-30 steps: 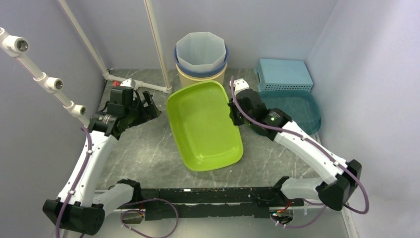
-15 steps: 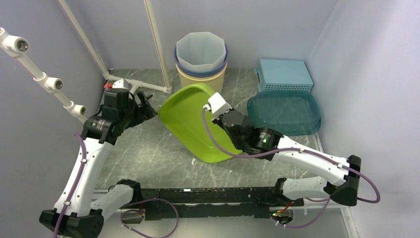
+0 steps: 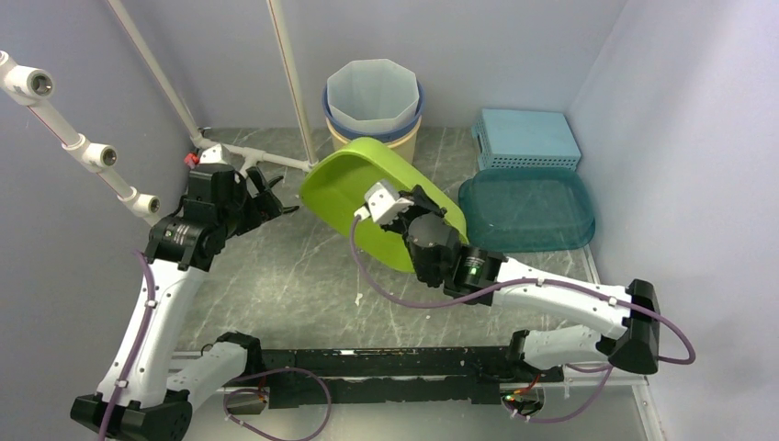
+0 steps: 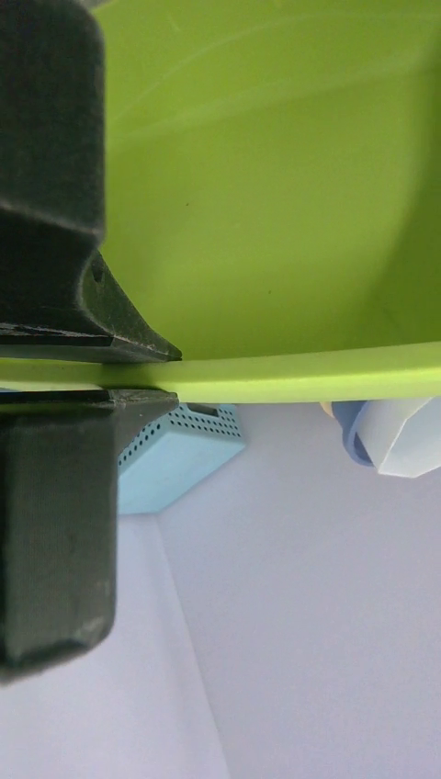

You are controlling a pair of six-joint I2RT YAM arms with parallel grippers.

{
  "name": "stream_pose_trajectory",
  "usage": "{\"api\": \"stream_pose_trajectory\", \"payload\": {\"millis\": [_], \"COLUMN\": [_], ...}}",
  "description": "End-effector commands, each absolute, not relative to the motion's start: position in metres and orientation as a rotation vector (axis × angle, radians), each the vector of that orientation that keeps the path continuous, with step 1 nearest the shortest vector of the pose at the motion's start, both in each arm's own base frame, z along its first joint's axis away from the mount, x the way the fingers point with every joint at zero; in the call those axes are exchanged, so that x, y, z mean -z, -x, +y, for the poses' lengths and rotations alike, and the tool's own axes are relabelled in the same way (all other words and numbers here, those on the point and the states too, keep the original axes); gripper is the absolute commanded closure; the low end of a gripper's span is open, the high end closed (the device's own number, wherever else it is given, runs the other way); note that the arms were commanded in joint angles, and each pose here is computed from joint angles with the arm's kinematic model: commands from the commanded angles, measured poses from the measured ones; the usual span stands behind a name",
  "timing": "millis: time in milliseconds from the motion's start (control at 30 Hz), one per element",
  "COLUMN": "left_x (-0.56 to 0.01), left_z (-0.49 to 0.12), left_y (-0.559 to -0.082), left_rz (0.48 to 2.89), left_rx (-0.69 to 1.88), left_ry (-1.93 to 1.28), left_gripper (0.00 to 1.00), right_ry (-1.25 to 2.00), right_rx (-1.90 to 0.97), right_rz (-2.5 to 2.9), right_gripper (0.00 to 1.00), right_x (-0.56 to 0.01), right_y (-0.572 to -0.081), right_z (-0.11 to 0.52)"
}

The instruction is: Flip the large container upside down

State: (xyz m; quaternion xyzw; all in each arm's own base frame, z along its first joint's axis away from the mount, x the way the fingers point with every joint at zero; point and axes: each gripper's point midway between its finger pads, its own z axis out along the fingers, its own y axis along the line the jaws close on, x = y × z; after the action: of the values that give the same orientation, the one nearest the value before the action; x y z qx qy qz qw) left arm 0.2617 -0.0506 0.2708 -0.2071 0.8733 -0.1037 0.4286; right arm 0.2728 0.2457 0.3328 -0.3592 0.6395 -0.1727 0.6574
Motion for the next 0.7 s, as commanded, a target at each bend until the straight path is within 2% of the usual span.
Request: {"api": "stream_pose_trajectory", "payload": {"millis": [0, 667], "left_x": [-0.283, -0.303], "left_z": [-0.045, -0.025], "left_y": [-0.259, -0.256], "left_rz": [2.129, 2.078], "left_rx": [0.245, 0.173], "left_ry": [0.526, 0.563], "left_gripper": [0.06, 0.06], "right_ry": [0.79, 1.213], "right_rx": [0.489, 0.451], "right_rz": [1.353, 1.293], "right_gripper": [1.0, 1.0], "right_x": [-0.349, -0.247], "right_y": [-0.27, -0.19], "right_z": [0.249, 0.325]}}
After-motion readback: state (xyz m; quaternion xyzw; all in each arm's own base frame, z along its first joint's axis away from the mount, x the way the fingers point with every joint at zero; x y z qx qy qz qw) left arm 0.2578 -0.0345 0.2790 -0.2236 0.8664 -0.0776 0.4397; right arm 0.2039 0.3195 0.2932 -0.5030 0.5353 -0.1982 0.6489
